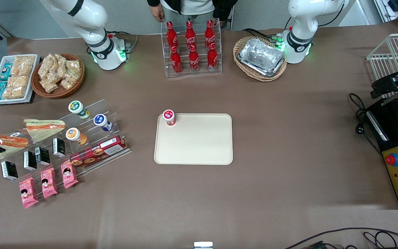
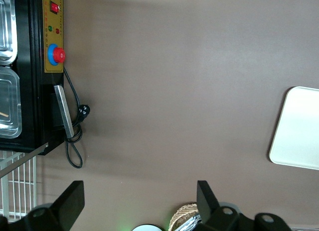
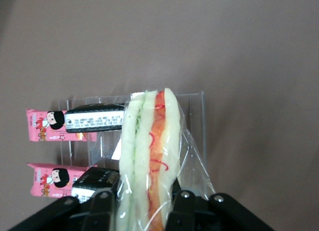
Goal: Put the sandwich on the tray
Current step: 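Close the right gripper on the sandwich's crust edge, then lift the sandwich up out of the rack with the right gripper, then carry the sandwich over the cream tray with the right gripper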
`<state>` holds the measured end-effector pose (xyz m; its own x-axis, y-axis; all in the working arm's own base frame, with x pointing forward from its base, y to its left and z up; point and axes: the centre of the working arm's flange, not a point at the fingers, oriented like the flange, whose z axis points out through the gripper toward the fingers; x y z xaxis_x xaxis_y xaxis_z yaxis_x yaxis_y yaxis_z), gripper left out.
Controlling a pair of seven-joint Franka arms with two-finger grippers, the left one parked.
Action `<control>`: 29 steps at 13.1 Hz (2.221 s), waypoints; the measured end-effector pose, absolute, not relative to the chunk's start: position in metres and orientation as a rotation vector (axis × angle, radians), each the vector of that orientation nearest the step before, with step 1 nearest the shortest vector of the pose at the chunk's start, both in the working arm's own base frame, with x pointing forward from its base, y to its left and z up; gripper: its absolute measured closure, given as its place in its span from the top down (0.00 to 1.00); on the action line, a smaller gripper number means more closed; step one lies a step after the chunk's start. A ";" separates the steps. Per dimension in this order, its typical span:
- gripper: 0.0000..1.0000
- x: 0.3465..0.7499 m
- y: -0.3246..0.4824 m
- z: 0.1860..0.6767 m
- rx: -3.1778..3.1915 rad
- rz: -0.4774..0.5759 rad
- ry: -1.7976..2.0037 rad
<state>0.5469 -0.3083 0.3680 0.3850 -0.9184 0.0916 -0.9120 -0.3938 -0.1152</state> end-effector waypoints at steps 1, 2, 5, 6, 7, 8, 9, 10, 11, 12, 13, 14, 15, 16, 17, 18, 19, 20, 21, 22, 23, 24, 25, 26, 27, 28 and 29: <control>0.29 0.547 -0.308 0.368 -2.576 -0.217 1.703; 0.22 0.547 -0.308 0.368 -2.576 -0.218 1.702; 0.22 0.550 -0.305 0.383 -2.596 -0.259 1.657; 0.22 0.550 -0.304 0.395 -2.613 -0.282 1.620; 0.22 0.548 -0.302 0.409 -2.626 -0.298 1.587; 0.20 0.546 -0.297 0.426 -2.641 -0.308 1.549; 0.20 0.544 -0.290 0.444 -2.661 -0.310 1.499; 0.20 0.543 -0.279 0.464 -2.681 -0.309 1.445; 0.20 0.542 -0.268 0.483 -2.696 -0.301 1.399; 0.20 0.541 -0.256 0.501 -2.708 -0.284 1.360; 0.20 0.542 -0.244 0.518 -2.728 -0.257 1.311; 0.20 0.544 -0.231 0.534 -2.758 -0.226 1.253; 0.20 0.547 -0.216 0.550 -2.794 -0.193 1.192; 0.20 0.551 -0.198 0.564 -2.834 -0.163 1.133; 0.20 0.556 -0.176 0.576 -2.885 -0.135 1.066; 0.20 0.561 -0.151 0.586 -2.936 -0.115 0.998; 0.20 0.565 -0.125 0.593 -2.981 -0.098 0.928; 0.20 0.569 -0.097 0.598 -3.018 -0.091 0.853; 0.20 0.573 -0.067 0.603 -3.047 -0.099 0.773; 0.20 0.575 -0.038 0.608 -3.074 -0.112 0.695; 0.20 0.576 -0.009 0.612 -3.094 -0.118 0.621; 0.20 0.574 0.019 0.616 -3.105 -0.123 0.553; 0.20 0.572 0.045 0.618 -3.114 -0.129 0.487; 0.20 0.569 0.072 0.620 -3.119 -0.135 0.429; 0.20 0.564 0.101 0.622 -3.117 -0.141 0.404; 0.20 0.558 0.131 0.623 -3.114 -0.144 0.393; 0.20 0.551 0.164 0.621 -3.114 -0.146 0.376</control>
